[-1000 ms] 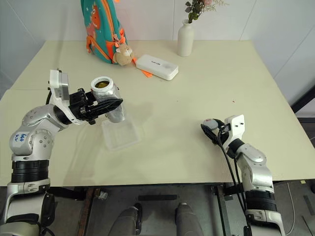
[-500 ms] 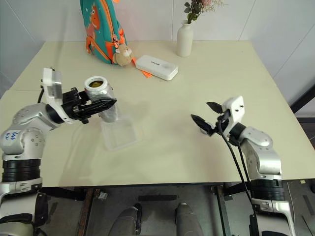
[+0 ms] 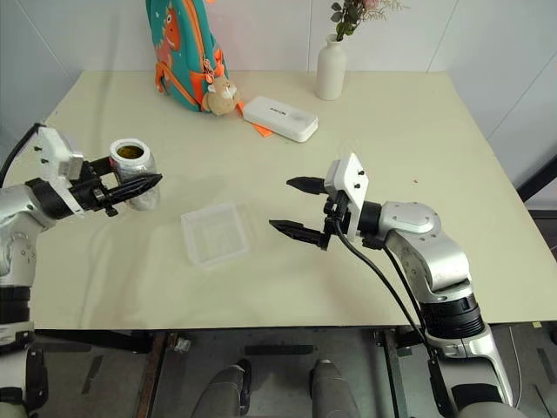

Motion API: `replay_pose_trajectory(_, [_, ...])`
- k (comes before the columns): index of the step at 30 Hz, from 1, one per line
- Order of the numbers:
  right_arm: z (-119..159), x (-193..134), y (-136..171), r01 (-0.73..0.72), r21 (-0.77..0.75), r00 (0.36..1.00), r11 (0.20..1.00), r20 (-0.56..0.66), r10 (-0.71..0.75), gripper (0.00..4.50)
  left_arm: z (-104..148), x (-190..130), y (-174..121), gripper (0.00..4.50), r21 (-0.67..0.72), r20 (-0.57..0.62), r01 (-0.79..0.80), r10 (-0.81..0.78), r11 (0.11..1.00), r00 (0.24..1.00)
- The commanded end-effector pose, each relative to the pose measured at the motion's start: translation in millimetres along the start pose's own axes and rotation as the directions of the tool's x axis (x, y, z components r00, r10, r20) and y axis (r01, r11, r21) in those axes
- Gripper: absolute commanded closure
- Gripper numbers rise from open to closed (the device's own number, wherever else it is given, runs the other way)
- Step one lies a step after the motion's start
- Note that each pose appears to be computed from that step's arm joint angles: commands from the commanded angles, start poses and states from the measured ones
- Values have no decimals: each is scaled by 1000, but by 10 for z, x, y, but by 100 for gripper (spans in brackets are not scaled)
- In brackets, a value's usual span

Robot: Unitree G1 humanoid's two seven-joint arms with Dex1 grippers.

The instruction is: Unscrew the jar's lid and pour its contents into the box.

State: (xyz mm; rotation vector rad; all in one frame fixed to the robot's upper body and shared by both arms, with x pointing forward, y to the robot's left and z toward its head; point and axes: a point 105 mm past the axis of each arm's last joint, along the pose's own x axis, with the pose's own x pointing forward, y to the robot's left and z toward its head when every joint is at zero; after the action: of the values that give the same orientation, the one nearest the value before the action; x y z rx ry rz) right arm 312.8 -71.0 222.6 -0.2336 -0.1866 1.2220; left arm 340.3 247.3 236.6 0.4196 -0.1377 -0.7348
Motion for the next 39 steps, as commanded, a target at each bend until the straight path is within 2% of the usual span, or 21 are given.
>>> replay_pose_trajectory(1, [69, 0, -13, -1, -27, 1000, 1000, 26, 1, 5, -8, 3, -64, 249, 129, -46, -62, 69, 990, 997])
replay_pose_trajectory(5, [11, -24, -35, 0, -18, 1000, 1000, 14, 0, 5, -92, -6, 3, 249, 211, -87, -179, 201, 961, 976])
replay_pose_trajectory(9, [-57, -50, -51, 4, -15, 1000, 1000, -4, -4, 5, -51, 27, -31, 249, 241, -65, -178, 198, 954, 978])
replay_pose_trajectory(13, [-123, -80, -81, 27, -6, 1000, 1000, -14, -27, 5, 47, 97, -88, 249, 346, -39, -171, 196, 922, 980])
replay_pose_trajectory(17, [-173, -97, -88, 45, -1, 999, 999, -20, -45, 5, 36, 201, -175, 249, 564, -91, -96, 178, 820, 980])
replay_pose_trajectory(21, [-195, -108, -100, 59, 2, 998, 998, -20, -59, 5, 55, 264, -141, 249, 732, -67, -97, 213, 674, 975])
replay_pose_trajectory(24, [-214, -117, -111, 72, 3, 997, 997, -20, -72, 5, 152, 357, -139, 249, 916, 2, -89, 217, 391, 976])
replay_pose_trajectory(25, [-218, -117, -113, 74, 3, 997, 997, -20, -74, 5, 177, 385, -155, 249, 941, 25, -92, 203, 326, 979])
replay_pose_trajectory(26, [-217, -117, -116, 78, 3, 997, 997, -18, -78, 5, 211, 427, -203, 249, 974, 48, -86, 177, 211, 983])
replay_pose_trajectory(29, [-214, -113, -129, 93, 0, 996, 996, -11, -93, 5, 205, 504, -345, 249, 996, 80, -75, 89, -56, 993])
replay_pose_trajectory(34, [-210, -108, -140, 112, 0, 994, 994, -2, -112, 5, 122, 572, -448, 249, 931, 75, -74, -12, -358, 997])
replay_pose_trajectory(36, [-206, -113, -146, 122, 0, 993, 993, 4, -122, 5, 80, 591, -393, 249, 895, 58, -60, -19, -443, 998])
replay_pose_trajectory(39, [-198, -117, -150, 134, 3, 991, 991, 12, -134, 5, 80, 627, -384, 249, 869, 74, -89, -50, -487, 996])
